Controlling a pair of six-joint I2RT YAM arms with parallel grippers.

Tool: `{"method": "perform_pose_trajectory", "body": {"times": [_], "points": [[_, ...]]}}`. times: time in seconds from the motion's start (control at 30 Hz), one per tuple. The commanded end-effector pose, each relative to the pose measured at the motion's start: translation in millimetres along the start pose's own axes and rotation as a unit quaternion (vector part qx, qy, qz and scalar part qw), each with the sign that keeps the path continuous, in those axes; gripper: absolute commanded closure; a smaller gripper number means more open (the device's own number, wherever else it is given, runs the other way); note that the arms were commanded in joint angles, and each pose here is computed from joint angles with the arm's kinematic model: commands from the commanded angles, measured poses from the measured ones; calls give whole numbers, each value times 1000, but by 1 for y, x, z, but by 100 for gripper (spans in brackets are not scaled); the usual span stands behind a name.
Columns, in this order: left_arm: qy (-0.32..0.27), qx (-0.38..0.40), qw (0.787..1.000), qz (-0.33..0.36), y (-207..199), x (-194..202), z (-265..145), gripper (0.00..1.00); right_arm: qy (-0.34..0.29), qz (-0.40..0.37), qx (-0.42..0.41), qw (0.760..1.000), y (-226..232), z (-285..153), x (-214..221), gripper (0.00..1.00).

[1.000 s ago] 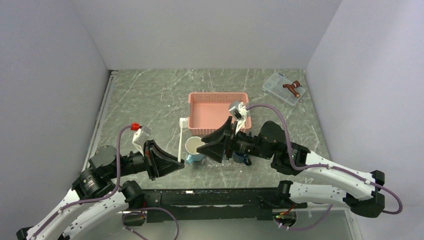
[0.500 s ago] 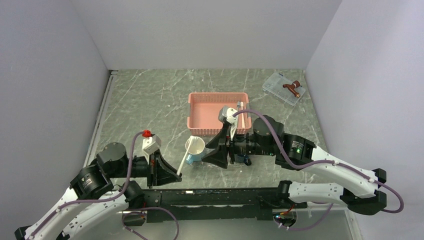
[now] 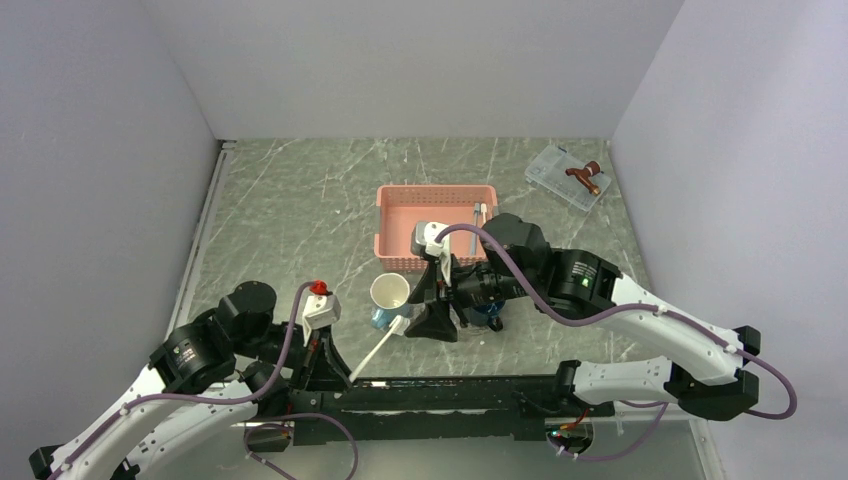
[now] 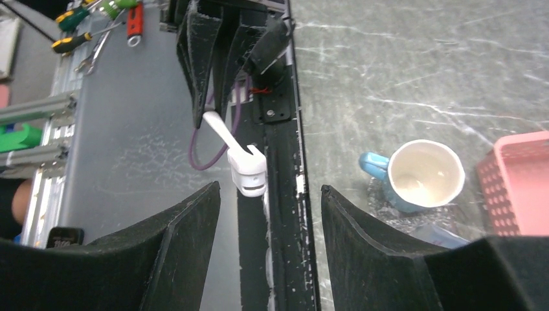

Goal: Prepare toiletry sets of a toothbrush and toothpaste on the tray

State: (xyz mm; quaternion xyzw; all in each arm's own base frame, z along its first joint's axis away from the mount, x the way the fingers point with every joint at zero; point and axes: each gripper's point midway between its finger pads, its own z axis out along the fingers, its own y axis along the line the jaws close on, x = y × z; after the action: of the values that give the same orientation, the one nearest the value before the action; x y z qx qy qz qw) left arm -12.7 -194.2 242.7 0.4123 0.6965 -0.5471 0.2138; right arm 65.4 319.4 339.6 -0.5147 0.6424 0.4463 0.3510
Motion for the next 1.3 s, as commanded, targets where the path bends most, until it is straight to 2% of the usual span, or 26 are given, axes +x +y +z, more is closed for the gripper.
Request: {"method": "perform_pose_trajectory", "body": {"times": [0.0,0.13,0.37,0.63,0.83,0.97,1.13,1.17,1.2,1.23,1.27], "points": [[3,36,998,42,-17,0,-7,100,-8,-13,-75,997,25,0,-10,39],[7,51,998,47,-19,4,-6,100,-19,-10,-123,992,40,1,-13,39],[15,54,997,56,-19,6,-7,100,-13,2,-156,988,47,8,-13,41],[14,50,997,60,-19,6,-8,100,8,18,-153,988,41,21,-4,52],[15,47,997,60,-18,7,-8,100,6,16,-146,989,39,22,-3,71],[14,42,997,61,-16,6,-8,100,12,17,-141,990,36,23,0,100],[3,15,998,62,-10,-1,-9,100,13,16,-138,990,35,23,4,100],[-1,7,998,64,-9,-4,-10,93,14,18,-134,991,34,24,5,100],[-6,-2,998,65,-7,-7,-10,80,16,20,-131,991,33,24,6,100],[-14,-11,998,68,-5,-10,-11,73,18,22,-127,992,32,24,7,100],[-21,-17,997,70,-4,-13,-11,70,20,24,-120,992,30,24,8,100]]}}
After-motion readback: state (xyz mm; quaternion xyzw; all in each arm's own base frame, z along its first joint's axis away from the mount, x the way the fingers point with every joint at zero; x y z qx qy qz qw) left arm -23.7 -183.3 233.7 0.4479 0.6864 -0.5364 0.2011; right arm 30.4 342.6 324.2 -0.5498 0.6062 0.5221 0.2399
